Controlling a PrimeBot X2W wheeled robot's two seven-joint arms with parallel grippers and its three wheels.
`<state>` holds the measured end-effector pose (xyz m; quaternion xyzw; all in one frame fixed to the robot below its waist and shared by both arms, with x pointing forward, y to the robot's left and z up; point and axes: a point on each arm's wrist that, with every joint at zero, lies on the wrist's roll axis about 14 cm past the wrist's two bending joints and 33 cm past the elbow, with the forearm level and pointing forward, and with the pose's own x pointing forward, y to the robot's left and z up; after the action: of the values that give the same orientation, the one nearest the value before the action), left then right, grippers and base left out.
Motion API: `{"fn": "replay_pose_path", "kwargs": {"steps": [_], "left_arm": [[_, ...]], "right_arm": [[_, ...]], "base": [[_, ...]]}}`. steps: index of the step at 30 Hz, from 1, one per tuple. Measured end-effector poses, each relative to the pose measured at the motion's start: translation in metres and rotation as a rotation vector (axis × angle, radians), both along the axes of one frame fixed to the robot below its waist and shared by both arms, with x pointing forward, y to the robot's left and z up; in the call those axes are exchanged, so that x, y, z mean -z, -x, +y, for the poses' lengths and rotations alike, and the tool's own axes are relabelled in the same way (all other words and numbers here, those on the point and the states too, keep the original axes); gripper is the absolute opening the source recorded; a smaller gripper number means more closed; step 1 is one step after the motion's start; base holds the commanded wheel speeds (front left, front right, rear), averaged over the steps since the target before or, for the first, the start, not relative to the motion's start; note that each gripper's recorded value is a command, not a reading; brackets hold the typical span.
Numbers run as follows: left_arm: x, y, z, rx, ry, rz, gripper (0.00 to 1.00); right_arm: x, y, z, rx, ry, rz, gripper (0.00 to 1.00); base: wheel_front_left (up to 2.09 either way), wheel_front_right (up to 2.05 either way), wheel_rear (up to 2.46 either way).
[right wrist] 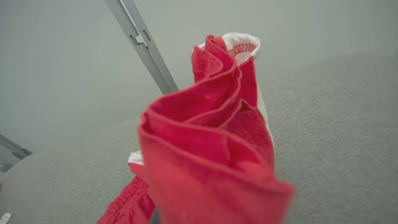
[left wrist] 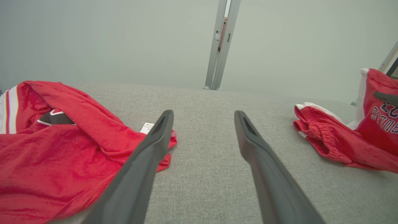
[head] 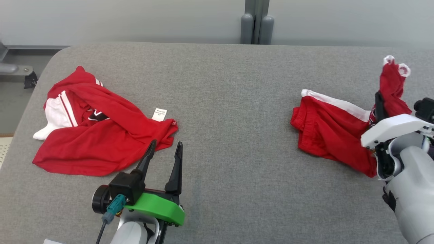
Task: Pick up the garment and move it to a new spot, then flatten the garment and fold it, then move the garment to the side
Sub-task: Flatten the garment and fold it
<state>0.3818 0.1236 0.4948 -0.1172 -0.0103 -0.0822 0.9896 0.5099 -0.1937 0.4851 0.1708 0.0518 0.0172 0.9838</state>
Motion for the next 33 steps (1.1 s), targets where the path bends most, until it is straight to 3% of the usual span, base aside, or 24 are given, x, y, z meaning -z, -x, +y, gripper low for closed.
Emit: {"fn": "replay_pose_path", "kwargs": {"steps": [5,15,16,17,33], "left_arm": [[0.001,0.007,0.008,-0.028,0.0,0.004,1.0],[0.006,0.01,0.018,-0.058,-0.001,0.02,1.0],[0.006,0.01,0.018,-0.06,-0.001,0.022,1.0],[0.007,0.01,0.019,-0.063,-0.001,0.024,1.0],[0.006,0.004,0.013,-0.051,0.013,0.023,1.0]], "right_arm": [[-0.002,0.001,0.044,-0.109,0.011,-0.015,0.0],[0.023,0.007,0.088,-0.24,0.043,0.062,0.0],[0.026,0.008,0.092,-0.258,0.053,0.072,0.41],[0.029,0.009,0.097,-0.275,0.061,0.078,1.0],[0.044,0.059,0.158,-0.527,0.058,0.165,1.0]], "base": [[0.0,0.0,0.0],[0.0,0.0,0.0],[0.0,0.0,0.0],[0.0,0.0,0.0],[0.0,0.0,0.0]]}}
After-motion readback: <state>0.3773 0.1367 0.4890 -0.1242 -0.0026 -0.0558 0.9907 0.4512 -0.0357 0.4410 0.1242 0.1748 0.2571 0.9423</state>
